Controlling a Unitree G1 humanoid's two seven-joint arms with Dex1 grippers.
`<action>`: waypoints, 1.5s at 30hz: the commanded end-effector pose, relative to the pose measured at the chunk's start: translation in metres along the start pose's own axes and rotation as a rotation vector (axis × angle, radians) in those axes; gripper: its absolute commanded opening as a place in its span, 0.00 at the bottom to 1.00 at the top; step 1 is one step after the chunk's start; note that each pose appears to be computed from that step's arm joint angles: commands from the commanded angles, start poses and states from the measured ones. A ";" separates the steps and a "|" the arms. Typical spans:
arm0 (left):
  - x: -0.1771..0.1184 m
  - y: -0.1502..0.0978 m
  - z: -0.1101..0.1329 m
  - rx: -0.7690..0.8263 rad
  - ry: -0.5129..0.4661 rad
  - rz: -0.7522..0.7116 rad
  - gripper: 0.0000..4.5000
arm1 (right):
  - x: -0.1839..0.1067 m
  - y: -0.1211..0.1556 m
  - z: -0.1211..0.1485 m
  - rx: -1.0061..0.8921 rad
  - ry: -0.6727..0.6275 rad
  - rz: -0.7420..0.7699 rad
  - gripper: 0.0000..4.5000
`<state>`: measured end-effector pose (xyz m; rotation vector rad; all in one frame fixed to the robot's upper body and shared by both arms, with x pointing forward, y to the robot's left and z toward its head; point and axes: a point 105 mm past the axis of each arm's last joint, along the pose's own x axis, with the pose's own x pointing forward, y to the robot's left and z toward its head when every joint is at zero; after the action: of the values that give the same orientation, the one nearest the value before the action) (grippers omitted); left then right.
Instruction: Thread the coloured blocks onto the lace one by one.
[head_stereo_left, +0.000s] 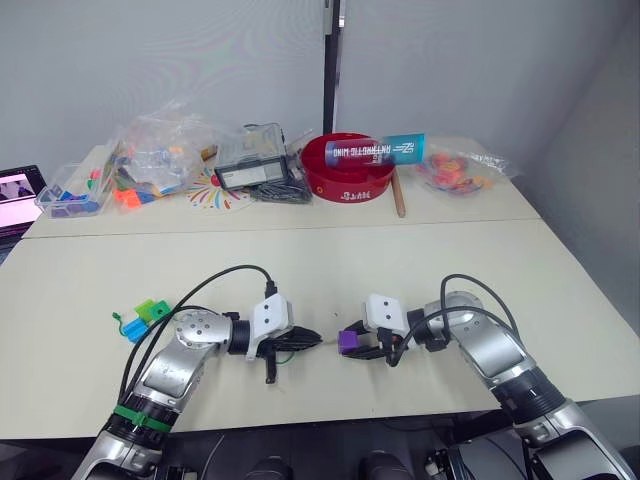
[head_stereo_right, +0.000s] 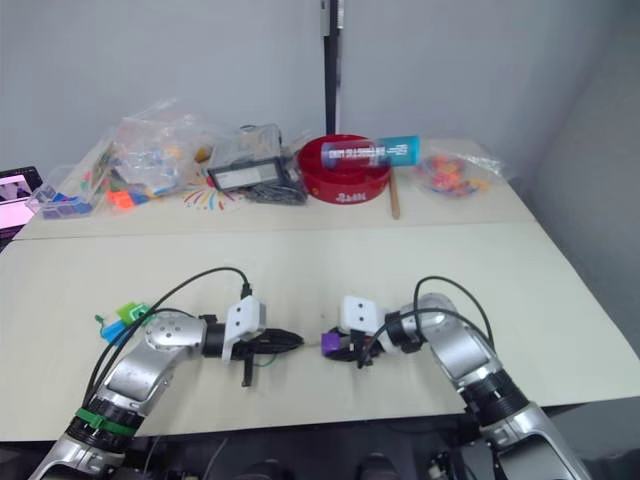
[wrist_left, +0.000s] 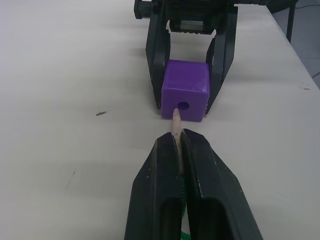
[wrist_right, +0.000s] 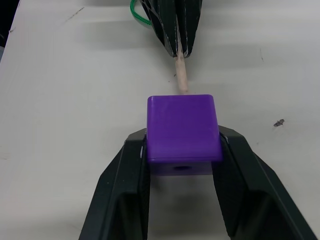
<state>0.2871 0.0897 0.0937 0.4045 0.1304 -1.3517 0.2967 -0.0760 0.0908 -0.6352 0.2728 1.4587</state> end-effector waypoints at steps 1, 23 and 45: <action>0.008 -0.003 0.016 0.029 -0.055 -0.017 0.00 | 0.002 0.001 0.010 -0.038 -0.025 0.013 0.27; 0.019 -0.010 0.037 0.054 -0.102 -0.096 0.00 | 0.004 0.003 0.009 -0.022 -0.027 0.006 0.27; 0.034 -0.016 0.035 -0.021 -0.078 -0.163 0.00 | 0.004 0.002 0.010 -0.015 -0.026 0.002 0.27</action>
<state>0.2870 0.0669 0.0968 0.3376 0.1940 -1.4098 0.2975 -0.0787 0.0910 -0.6266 0.2823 1.4431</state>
